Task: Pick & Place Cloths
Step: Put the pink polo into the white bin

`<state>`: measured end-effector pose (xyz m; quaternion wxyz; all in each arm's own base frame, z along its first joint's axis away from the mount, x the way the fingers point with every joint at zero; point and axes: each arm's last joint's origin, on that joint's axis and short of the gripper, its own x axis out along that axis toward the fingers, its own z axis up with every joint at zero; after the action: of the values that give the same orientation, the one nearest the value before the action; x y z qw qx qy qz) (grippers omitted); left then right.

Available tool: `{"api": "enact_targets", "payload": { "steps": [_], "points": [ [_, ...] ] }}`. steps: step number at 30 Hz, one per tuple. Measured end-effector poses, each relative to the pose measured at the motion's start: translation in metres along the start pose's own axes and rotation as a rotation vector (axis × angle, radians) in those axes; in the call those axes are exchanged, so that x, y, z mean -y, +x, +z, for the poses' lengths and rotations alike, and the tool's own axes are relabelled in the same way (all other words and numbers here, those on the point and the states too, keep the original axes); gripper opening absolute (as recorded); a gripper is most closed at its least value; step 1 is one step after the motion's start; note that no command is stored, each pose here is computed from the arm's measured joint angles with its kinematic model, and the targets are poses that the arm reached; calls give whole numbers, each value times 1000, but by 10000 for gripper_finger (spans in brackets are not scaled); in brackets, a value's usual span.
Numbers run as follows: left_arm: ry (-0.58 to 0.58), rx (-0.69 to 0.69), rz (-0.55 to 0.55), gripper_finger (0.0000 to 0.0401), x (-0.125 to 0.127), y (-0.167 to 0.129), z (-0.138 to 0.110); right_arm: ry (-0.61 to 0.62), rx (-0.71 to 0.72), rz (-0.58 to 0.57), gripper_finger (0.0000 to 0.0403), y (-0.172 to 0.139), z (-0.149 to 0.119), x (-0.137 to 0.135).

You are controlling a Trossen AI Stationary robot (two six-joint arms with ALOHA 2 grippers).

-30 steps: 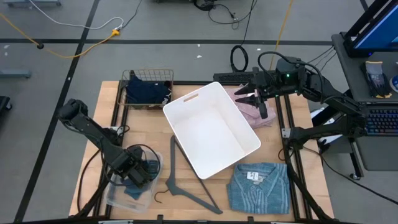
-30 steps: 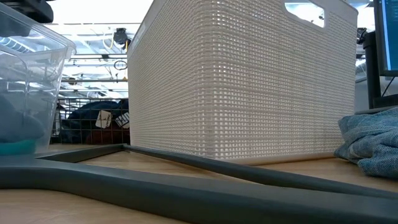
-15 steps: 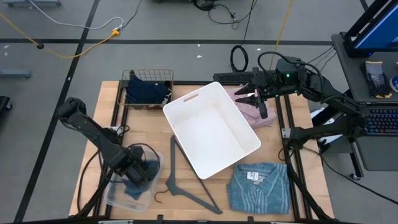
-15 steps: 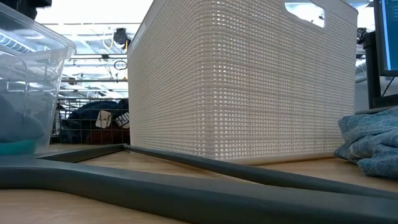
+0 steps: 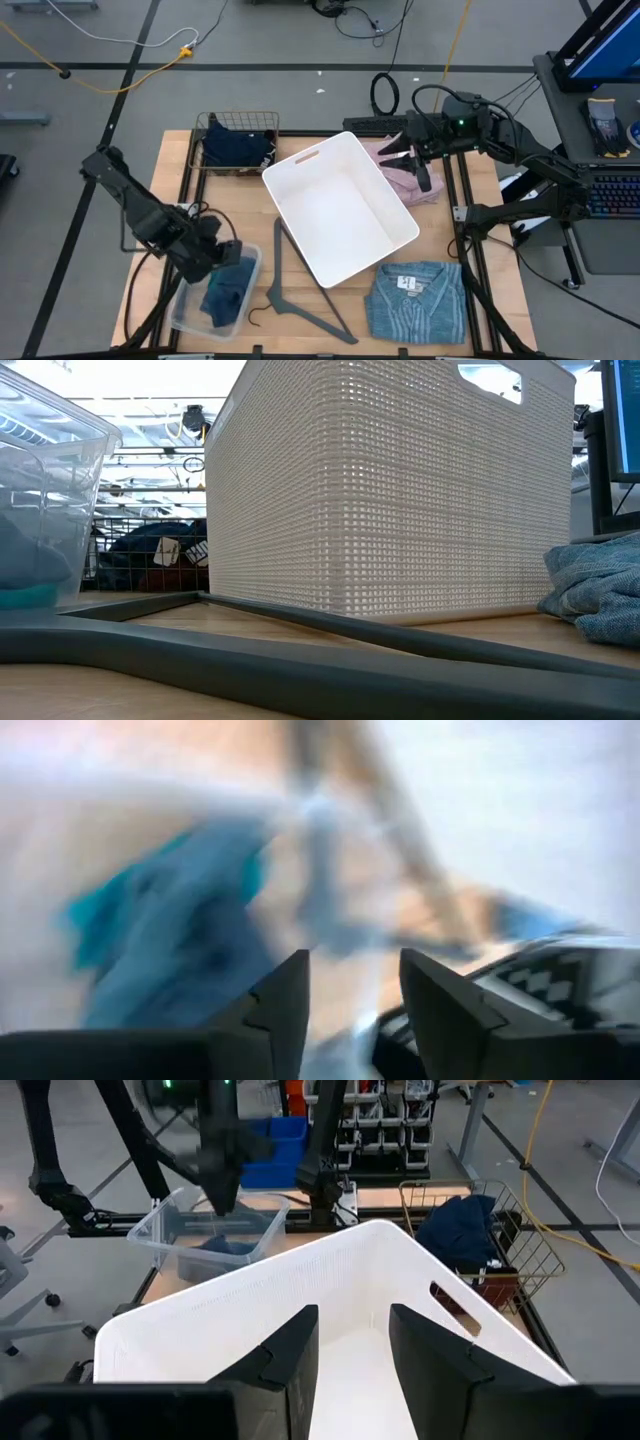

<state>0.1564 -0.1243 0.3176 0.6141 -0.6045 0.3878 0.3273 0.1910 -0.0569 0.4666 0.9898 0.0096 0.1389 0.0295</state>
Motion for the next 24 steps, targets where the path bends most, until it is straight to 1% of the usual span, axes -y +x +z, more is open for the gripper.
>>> {"api": "enact_targets", "payload": {
  "steps": [5, 8, 10, 13, 16, 21, 24],
  "points": [
    [180, 263, -254, 123, 17, -26, 9, 15, -36, -2, 116, 0, -4, 0],
    [301, 408, -363, 105, 27, -39, 11, 23, -63, -4, 116, 0, -6, 0],
    [364, 510, -416, 95, 33, -47, 12, 19, -79, -48, 116, 0, -8, 1],
    [429, 626, -453, 86, 39, -55, 13, 3, -120, -159, 116, -1, -11, 4],
    [466, 706, -465, 81, 42, -57, 14, 4, -170, -276, 116, -2, -15, 7],
    [456, 740, -461, 82, 43, -57, 16, 7, -270, -478, 116, -6, -22, 12],
    [448, 745, -458, 81, 43, -57, 18, 28, -298, -597, 116, -8, -24, 14]
  ]
}}
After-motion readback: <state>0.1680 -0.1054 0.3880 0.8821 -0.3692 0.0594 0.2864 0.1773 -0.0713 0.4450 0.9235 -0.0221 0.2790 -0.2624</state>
